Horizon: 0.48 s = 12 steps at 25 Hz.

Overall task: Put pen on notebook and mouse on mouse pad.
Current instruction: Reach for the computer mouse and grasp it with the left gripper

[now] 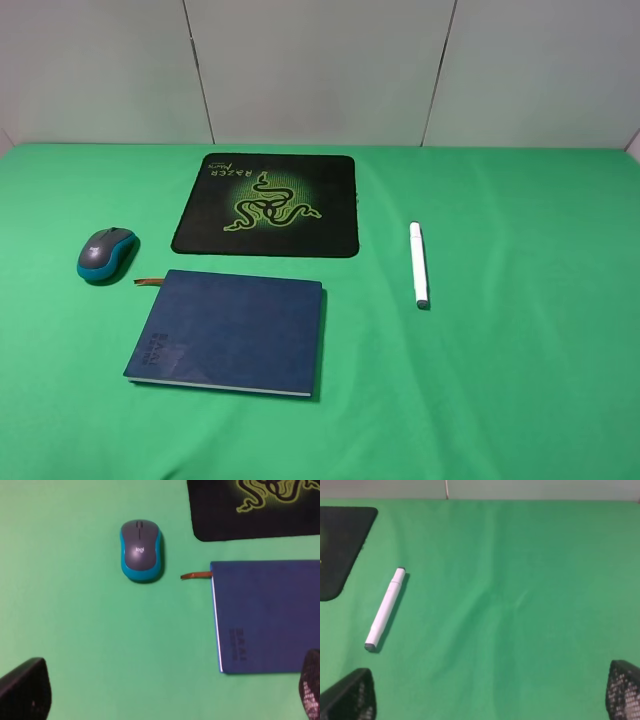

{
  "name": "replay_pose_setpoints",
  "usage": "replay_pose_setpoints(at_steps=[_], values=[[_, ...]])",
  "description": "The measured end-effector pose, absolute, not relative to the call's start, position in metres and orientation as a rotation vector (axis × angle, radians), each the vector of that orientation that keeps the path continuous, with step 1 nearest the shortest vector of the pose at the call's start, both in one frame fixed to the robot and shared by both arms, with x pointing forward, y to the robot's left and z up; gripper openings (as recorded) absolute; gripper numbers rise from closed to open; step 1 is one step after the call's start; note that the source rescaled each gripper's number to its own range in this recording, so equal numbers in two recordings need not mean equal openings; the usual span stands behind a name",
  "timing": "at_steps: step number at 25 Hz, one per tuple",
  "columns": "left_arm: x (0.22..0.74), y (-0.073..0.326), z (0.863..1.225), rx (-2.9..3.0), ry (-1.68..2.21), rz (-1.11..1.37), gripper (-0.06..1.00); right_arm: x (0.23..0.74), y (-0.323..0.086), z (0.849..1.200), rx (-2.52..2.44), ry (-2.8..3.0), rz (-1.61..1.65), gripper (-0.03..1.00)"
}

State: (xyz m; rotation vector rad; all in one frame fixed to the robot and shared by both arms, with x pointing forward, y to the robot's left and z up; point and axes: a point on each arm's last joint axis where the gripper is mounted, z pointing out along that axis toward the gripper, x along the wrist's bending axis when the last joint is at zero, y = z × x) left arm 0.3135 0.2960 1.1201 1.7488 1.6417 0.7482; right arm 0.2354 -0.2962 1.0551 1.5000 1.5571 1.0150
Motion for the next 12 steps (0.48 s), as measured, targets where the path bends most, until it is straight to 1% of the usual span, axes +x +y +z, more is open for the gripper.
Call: replay_pose_setpoints(at_steps=[5,12], values=[[0.339,0.296,1.124,1.799,1.693,0.709,1.0,0.235,-0.296,1.055,1.5,1.557,1.015,1.0],[0.393,0.296,1.117,1.895,1.806,0.607,1.0,0.235,-0.296,1.055,1.5,1.557,1.015,1.0]])
